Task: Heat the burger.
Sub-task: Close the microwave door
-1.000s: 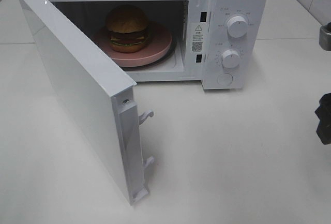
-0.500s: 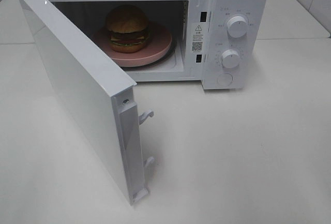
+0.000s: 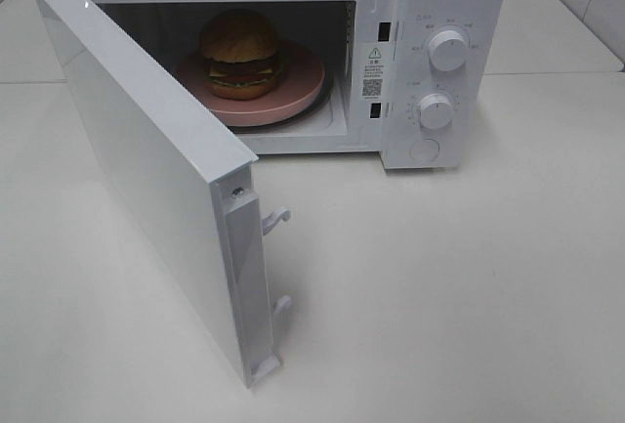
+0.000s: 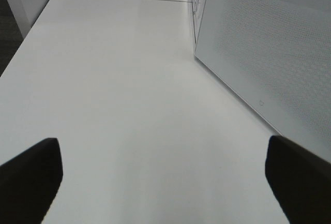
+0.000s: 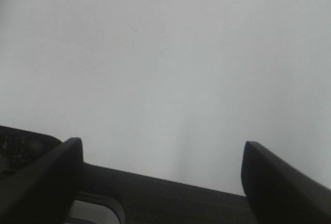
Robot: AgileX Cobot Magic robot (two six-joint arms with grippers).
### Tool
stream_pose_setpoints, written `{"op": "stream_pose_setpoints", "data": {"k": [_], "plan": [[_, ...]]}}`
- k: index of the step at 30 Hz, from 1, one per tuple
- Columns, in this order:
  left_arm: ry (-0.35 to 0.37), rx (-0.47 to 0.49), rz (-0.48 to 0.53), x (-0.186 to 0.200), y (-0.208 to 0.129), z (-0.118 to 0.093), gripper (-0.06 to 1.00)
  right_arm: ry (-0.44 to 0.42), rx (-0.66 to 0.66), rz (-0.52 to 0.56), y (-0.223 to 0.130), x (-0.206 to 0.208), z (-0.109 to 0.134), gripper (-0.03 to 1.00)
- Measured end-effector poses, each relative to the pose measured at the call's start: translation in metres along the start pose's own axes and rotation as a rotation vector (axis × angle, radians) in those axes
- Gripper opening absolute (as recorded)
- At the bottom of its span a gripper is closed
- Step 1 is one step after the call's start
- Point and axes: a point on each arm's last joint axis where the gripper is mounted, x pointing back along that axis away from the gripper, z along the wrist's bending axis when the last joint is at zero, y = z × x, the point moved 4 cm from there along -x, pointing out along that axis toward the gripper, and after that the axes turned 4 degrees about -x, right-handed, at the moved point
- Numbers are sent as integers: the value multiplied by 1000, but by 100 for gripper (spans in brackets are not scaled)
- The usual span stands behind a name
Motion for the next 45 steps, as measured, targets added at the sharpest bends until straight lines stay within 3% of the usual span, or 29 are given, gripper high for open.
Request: {"op": "stream_pose_setpoints", "data": {"k": [8, 12, 21, 45], "plan": [[0, 0, 0, 0, 0, 0, 99, -52, -29, -201, -32, 12, -12, 77], [0, 0, 0, 0, 0, 0, 99, -37, -96, -327, -45, 18, -9, 78], [0, 0, 0, 0, 0, 0, 99, -36, -166, -496, -57, 23, -4, 76], [0, 0, 0, 0, 0, 0, 99, -30, -169, -526, -59, 26, -3, 76]]}}
